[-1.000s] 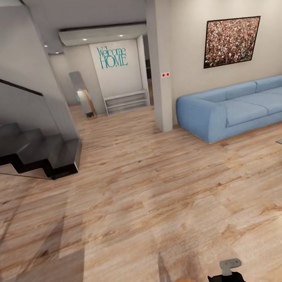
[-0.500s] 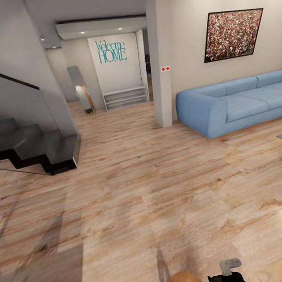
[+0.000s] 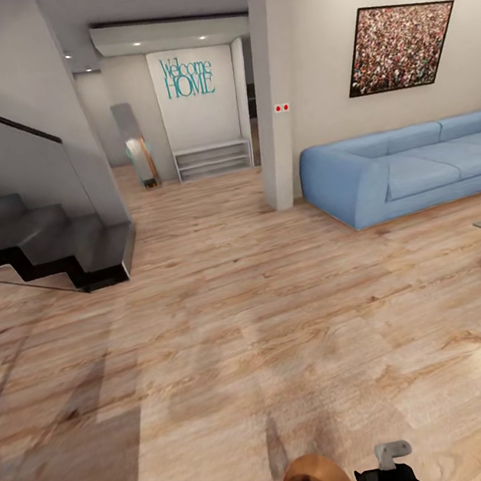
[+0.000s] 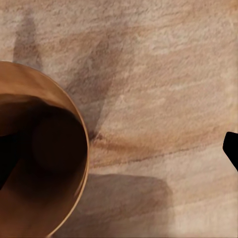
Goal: Put the three can of soda from the living room inside the tash can in the kitchen.
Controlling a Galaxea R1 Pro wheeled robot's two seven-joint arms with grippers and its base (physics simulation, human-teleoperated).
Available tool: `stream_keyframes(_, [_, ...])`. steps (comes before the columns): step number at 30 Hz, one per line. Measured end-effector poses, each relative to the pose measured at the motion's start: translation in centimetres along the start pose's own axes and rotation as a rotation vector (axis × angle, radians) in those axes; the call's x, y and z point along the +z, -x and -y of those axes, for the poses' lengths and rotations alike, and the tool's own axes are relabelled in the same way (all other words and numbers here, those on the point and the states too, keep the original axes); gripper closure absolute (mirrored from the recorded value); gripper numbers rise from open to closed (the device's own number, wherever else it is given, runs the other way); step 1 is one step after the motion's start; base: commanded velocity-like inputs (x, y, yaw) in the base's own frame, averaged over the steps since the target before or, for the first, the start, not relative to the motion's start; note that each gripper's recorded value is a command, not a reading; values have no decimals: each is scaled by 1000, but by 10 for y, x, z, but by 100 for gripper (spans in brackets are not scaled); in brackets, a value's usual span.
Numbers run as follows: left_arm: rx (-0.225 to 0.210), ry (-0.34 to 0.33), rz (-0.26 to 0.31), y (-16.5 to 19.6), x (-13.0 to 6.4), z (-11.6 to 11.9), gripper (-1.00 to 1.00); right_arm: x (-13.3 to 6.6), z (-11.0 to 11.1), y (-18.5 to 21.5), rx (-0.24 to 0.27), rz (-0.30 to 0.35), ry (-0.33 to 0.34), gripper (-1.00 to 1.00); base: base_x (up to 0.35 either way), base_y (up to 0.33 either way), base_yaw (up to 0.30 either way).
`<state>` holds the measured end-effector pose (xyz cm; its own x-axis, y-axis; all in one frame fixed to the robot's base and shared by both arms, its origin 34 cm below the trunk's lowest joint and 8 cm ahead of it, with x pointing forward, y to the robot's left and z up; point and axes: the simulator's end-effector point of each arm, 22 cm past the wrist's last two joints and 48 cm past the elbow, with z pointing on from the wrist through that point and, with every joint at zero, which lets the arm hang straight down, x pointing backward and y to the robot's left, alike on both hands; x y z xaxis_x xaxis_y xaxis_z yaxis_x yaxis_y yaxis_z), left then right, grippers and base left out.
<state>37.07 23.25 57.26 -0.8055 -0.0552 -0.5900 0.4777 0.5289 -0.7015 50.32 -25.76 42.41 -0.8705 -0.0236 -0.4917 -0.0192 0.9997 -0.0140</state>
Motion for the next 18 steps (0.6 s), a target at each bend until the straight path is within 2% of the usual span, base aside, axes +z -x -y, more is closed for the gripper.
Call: stream_keyframes(18, [-24, 2, -15, -8, 1, -2, -100, 5, 0, -14, -1, -31, 1, -100, 0, 0, 0])
